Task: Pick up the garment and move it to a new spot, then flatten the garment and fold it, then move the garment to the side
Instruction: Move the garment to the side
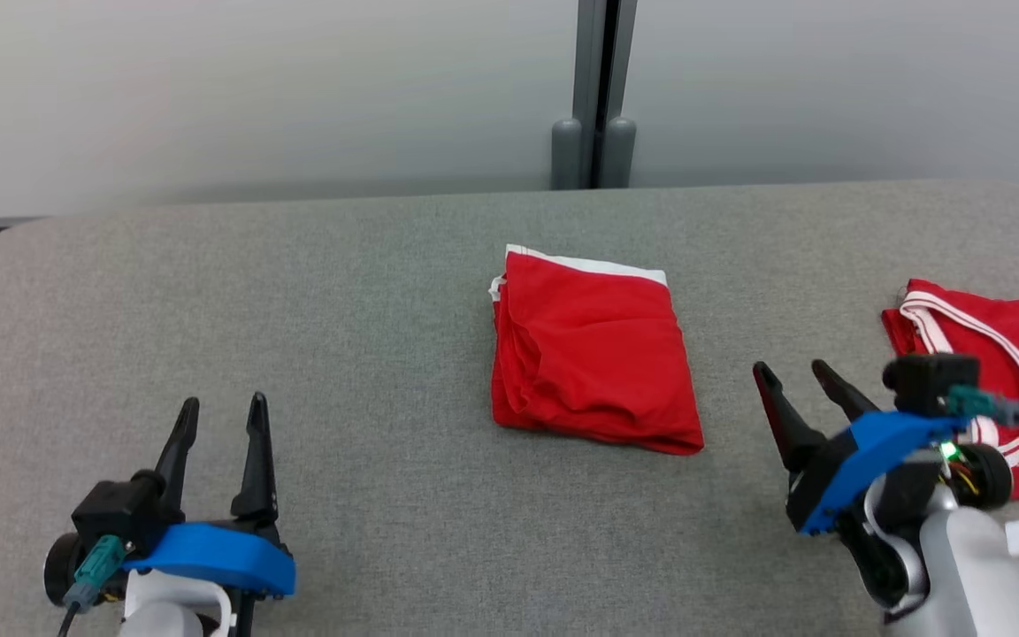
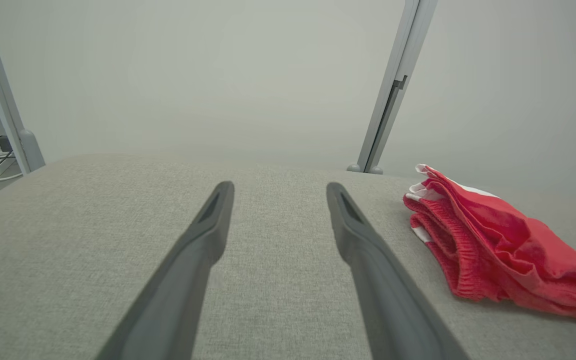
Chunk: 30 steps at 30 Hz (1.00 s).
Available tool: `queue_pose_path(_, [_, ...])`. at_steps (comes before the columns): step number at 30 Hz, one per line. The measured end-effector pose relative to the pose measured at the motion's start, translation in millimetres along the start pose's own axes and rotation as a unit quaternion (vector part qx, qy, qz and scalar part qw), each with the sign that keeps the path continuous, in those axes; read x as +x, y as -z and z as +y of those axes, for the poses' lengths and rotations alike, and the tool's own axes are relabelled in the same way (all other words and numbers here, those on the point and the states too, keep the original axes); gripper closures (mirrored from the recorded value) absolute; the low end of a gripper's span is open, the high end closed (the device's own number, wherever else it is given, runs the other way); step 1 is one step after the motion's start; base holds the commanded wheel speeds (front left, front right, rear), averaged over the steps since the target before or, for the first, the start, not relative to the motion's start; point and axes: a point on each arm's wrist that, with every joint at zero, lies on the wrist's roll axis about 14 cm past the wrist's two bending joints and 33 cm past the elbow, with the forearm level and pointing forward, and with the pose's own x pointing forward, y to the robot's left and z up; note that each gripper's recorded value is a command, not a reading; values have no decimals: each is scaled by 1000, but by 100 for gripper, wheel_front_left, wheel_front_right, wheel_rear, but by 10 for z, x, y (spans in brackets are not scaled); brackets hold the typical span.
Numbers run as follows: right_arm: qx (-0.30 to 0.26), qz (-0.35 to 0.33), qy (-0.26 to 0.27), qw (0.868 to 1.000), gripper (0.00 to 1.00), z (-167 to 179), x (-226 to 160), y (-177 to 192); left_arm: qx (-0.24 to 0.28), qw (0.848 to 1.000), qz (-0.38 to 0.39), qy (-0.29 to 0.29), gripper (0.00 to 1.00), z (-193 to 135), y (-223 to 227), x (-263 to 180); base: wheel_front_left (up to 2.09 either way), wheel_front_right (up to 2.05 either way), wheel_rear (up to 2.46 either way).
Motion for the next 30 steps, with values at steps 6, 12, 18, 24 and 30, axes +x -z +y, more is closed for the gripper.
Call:
queue_pose_path(6, [25,149,-30,988,0,201,709,238,3,1000,-15,11,0,-54,-91,262,0,0,0])
queue_pose_path(12, [44,253,-36,966,0,342,974,714,6,1000,-11,-3,0,52,-74,251,0,0,0])
queue_pose_path(18, [43,307,-39,950,9,434,1082,1014,5,1000,2,-17,0,136,12,201,0,0,0])
queue_pose_path(24, [-39,317,-52,946,100,451,1133,972,1,1000,7,-9,0,94,64,268,0,0,0])
queue_pose_path(30, [-172,298,-41,938,100,40,1160,519,-4,1000,5,17,0,-57,92,458,0,0,0])
